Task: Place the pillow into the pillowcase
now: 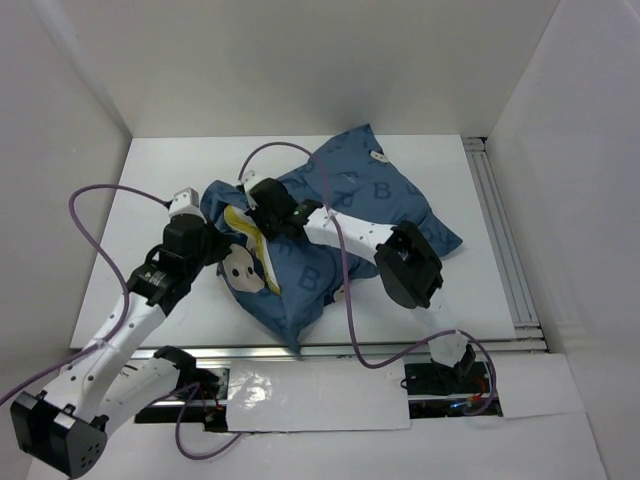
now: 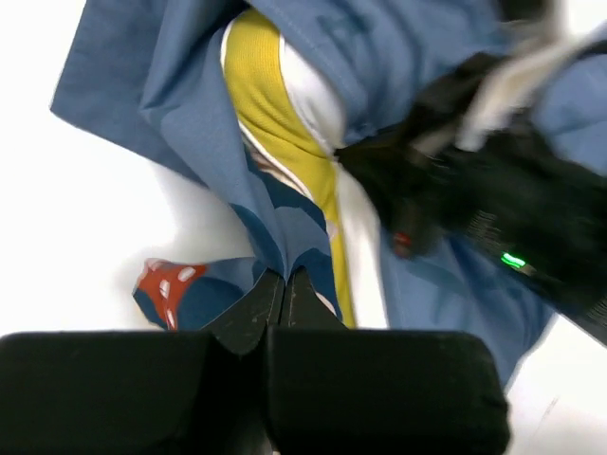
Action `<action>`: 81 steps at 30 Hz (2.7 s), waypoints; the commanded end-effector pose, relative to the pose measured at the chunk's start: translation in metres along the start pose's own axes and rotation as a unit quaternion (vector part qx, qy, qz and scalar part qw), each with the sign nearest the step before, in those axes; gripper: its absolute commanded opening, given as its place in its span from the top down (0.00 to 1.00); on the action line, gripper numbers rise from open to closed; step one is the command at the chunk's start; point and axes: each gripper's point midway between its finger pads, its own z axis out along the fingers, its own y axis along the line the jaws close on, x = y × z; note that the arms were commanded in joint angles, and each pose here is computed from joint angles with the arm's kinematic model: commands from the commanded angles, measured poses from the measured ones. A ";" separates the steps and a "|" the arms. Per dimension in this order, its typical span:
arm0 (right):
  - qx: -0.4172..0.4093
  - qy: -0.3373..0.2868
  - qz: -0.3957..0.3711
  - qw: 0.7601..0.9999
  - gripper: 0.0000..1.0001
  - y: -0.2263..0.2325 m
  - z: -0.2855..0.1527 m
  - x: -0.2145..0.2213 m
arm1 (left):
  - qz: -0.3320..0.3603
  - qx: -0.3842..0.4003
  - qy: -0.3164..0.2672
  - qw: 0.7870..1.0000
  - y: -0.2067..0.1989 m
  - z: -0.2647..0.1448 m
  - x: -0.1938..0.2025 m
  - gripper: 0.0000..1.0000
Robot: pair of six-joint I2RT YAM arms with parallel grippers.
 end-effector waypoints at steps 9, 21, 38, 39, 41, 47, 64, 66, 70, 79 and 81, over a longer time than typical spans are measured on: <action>0.129 0.158 0.011 0.979 1.00 -0.061 0.044 0.120 | 0.073 0.200 -0.280 0.936 -0.094 -0.127 -0.165 1.00; -0.015 0.100 0.000 0.995 1.00 -0.017 0.033 0.092 | 0.064 0.090 -0.238 0.965 -0.099 -0.074 -0.196 1.00; -0.155 -0.137 0.000 0.978 0.23 0.027 -0.082 -0.069 | 0.001 -0.046 0.005 0.999 -0.010 -0.012 -0.039 0.03; -0.139 -0.154 0.007 0.978 0.21 0.020 -0.099 -0.081 | -0.003 -0.045 0.024 0.999 -0.008 -0.010 -0.027 0.05; -0.117 -0.138 0.020 0.983 0.21 0.012 -0.108 -0.067 | -0.004 -0.046 0.052 0.998 -0.003 -0.009 -0.011 0.08; -0.121 -0.133 0.033 0.983 0.29 0.012 -0.141 -0.048 | -0.043 -0.108 0.128 0.985 0.036 0.005 0.056 0.21; -0.191 -0.011 -0.032 0.981 0.51 0.080 -0.073 0.003 | -0.062 -0.144 0.199 0.968 0.053 0.067 0.120 0.41; -0.174 0.020 -0.034 0.984 0.51 0.079 -0.060 0.020 | -0.061 -0.161 0.217 0.961 0.059 0.067 0.126 0.78; -0.169 0.037 -0.039 0.984 0.48 0.079 -0.046 0.031 | -0.061 -0.171 0.209 0.961 0.063 0.062 0.119 1.00; -0.180 0.069 -0.040 0.980 0.28 0.090 -0.018 0.061 | -0.062 -0.112 0.123 0.984 0.041 0.031 0.061 1.00; -0.122 0.096 -0.029 0.988 0.54 0.072 -0.001 0.081 | -0.052 -0.096 0.090 0.990 0.027 0.020 0.032 1.00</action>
